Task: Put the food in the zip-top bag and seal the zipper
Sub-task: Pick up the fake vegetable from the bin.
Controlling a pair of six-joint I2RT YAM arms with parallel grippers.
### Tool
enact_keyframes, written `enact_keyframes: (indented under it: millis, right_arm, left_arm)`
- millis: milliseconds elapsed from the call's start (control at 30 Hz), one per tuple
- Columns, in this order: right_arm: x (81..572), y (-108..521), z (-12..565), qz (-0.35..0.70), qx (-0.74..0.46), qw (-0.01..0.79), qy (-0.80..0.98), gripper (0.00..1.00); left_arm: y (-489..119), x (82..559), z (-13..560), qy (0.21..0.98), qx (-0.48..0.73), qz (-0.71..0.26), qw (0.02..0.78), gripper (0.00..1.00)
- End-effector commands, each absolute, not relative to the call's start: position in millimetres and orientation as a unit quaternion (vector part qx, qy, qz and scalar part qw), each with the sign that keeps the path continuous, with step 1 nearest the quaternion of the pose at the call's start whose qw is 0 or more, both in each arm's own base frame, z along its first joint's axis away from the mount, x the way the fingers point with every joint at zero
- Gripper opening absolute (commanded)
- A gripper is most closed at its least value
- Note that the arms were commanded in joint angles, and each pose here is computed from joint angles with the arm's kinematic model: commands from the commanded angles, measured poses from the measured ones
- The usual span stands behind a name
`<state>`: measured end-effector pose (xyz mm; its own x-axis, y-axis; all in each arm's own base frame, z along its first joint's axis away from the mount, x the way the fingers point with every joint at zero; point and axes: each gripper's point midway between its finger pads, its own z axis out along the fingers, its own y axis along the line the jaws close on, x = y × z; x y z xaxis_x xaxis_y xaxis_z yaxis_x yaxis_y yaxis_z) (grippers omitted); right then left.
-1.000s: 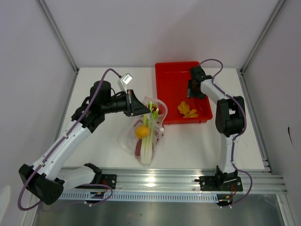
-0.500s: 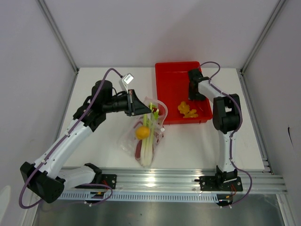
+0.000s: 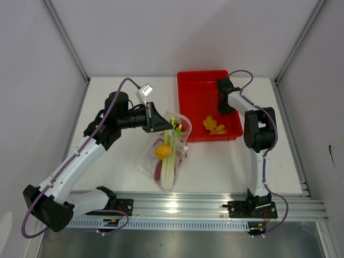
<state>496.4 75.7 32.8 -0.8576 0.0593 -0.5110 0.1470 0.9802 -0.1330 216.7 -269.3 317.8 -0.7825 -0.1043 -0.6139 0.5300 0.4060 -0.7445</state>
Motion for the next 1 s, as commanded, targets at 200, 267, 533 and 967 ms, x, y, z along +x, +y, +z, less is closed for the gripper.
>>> enact_keyframes:
  millis: [200, 267, 533, 967]
  right_arm:
    - [510.4, 100.1, 177.2, 0.045, 0.088, 0.411, 0.906, 0.0]
    - [503.8, 106.5, 212.7, 0.078, 0.091, 0.441, 0.889, 0.0]
    - [452.2, 160.1, 313.1, 0.288, 0.054, 0.508, 0.81, 0.0]
    - [335.1, 276.1, 391.0, 0.518, -0.027, 0.489, 0.702, 0.0]
  left_arm:
    - [-269.4, 215.7, 342.1, 0.765, 0.152, -0.533, 0.329, 0.01]
    - [-269.5, 215.8, 341.5, 0.765, 0.151, -0.533, 0.327, 0.01]
    - [-269.9, 217.4, 346.8, 0.763, 0.15, -0.534, 0.331, 0.01]
    - [-268.4, 217.2, 347.4, 0.764, 0.146, -0.532, 0.334, 0.01]
